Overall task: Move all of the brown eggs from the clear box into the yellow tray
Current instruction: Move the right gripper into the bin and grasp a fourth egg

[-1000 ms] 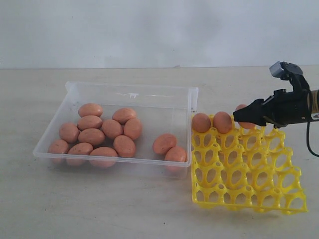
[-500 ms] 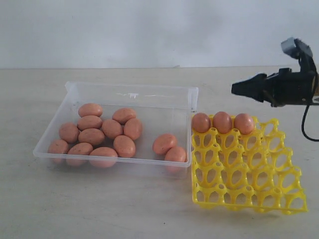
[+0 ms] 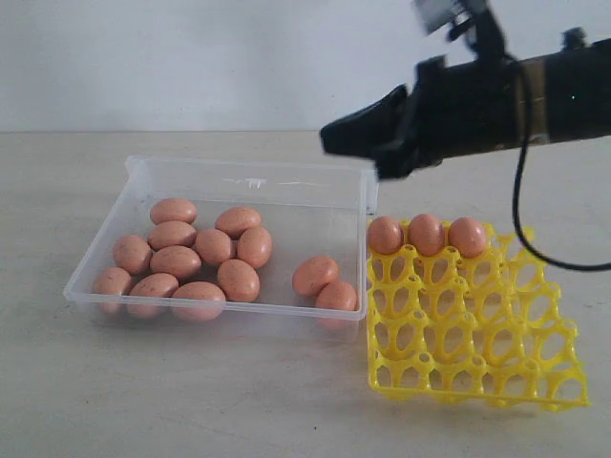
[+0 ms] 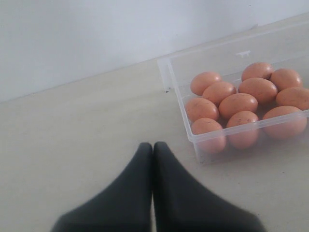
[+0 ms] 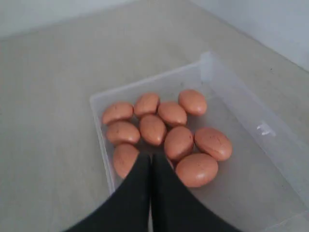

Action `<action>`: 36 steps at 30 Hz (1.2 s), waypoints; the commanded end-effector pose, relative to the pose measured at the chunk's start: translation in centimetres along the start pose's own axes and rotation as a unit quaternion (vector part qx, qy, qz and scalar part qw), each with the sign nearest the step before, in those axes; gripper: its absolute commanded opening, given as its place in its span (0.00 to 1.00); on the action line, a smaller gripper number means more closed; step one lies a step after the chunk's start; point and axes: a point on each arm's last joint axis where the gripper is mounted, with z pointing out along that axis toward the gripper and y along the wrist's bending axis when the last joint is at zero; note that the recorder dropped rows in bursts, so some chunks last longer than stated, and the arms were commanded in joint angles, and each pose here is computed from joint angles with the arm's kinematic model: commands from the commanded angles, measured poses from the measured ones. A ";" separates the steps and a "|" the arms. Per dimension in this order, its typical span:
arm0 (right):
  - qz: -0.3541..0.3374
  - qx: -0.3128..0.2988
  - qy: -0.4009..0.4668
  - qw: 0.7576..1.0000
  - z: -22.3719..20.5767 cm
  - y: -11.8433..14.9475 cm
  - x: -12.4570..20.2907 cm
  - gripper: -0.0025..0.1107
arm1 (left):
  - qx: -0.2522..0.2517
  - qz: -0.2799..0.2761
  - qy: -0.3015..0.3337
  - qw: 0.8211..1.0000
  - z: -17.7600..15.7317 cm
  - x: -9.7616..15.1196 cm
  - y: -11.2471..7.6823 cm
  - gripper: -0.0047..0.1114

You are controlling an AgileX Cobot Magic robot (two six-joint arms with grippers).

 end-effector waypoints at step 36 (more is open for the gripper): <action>0.206 0.088 0.448 0.866 21.2 -2.3 2.1 0.56 | 0.002 -0.003 -0.006 1.000 0.0 -0.1 0.0 0.00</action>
